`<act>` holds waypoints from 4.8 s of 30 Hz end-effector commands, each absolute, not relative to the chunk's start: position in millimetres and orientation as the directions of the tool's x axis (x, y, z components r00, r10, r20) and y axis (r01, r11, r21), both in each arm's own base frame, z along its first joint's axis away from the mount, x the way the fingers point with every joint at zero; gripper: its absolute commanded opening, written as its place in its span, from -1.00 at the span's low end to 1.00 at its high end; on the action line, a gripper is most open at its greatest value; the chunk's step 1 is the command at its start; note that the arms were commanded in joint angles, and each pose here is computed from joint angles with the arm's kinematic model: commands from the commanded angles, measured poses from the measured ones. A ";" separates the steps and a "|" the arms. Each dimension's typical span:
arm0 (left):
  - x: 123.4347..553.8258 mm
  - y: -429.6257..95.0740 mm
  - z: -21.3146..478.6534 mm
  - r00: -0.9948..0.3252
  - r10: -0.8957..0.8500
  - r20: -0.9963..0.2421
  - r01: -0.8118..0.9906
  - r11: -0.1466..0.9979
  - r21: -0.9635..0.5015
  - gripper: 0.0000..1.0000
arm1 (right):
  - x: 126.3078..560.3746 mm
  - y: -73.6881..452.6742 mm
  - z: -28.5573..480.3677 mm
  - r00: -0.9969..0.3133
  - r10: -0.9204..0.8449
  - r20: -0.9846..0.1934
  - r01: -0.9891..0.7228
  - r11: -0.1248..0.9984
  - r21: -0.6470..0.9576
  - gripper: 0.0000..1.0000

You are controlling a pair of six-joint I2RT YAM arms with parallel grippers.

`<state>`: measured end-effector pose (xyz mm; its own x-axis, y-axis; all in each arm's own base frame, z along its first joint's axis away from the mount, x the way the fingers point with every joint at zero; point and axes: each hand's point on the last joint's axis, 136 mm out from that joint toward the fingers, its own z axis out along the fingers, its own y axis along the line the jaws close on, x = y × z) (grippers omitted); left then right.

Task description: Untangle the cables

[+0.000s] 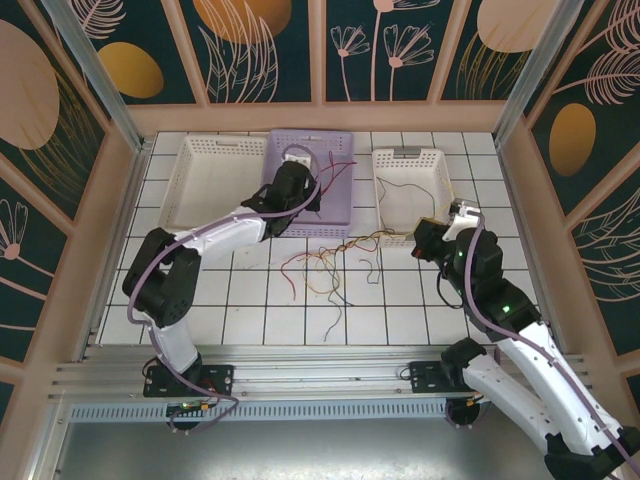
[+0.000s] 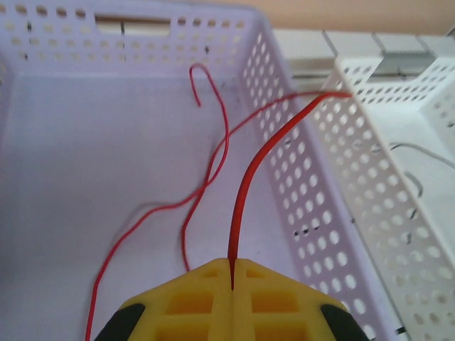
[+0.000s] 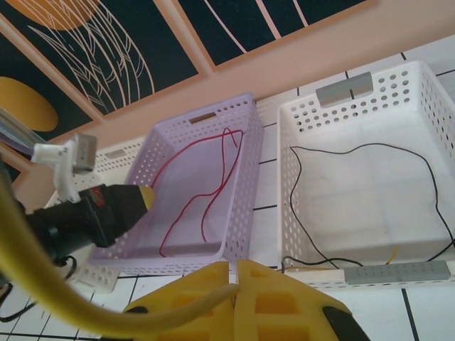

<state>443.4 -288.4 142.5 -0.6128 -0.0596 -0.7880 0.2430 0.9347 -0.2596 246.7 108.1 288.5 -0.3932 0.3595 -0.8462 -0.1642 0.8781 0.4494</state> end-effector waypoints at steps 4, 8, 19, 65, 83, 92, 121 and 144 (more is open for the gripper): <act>456.4 -280.1 110.9 -0.642 -0.107 -0.759 0.161 0.949 -0.271 -1.00 | 241.1 112.0 316.9 -0.347 0.385 -0.856 -0.212 0.856 0.471 -1.00; 462.0 -281.2 90.3 -0.676 -0.111 -0.728 0.152 0.946 -0.285 -1.00 | 240.5 113.0 318.4 -0.347 0.385 -0.855 -0.217 0.854 0.473 -1.00; 462.9 -287.3 77.7 -0.703 -0.087 -0.706 0.170 0.943 -0.286 -0.60 | 239.6 113.5 319.6 -0.348 0.382 -0.856 -0.220 0.855 0.470 -1.00; 205.2 -241.1 125.8 -0.806 -0.159 -0.570 0.293 0.730 -0.618 0.83 | 241.4 134.2 348.8 -0.344 0.389 -0.854 -0.331 0.801 0.499 -1.00; 202.5 -192.3 101.0 -0.651 -0.263 -0.712 0.311 0.763 -0.567 0.92 | 197.5 145.6 436.8 -0.339 0.414 -0.845 -0.554 0.638 0.535 -1.00; 184.8 -221.3 122.4 -0.618 -0.231 -0.752 0.516 0.602 -0.609 0.96 | 190.2 163.5 475.1 -0.366 0.429 -0.826 -0.640 0.528 0.558 -1.00; 162.1 -270.5 147.8 -0.611 -0.102 -0.785 0.702 0.387 -0.598 0.97 | 225.7 206.7 507.3 -0.444 0.399 -0.803 -0.704 0.399 0.587 -1.00; 165.6 -286.3 145.9 -0.633 -0.102 -0.767 0.703 0.339 -0.625 0.97 | 218.5 211.0 528.4 -0.457 0.411 -0.789 -0.729 0.335 0.597 -1.00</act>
<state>168.8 -279.1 121.6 -0.6610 -0.0580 -0.7481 0.6656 0.4151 -0.6202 226.4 215.3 501.0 -0.5119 0.3797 -0.7705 -0.6839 0.3626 0.6331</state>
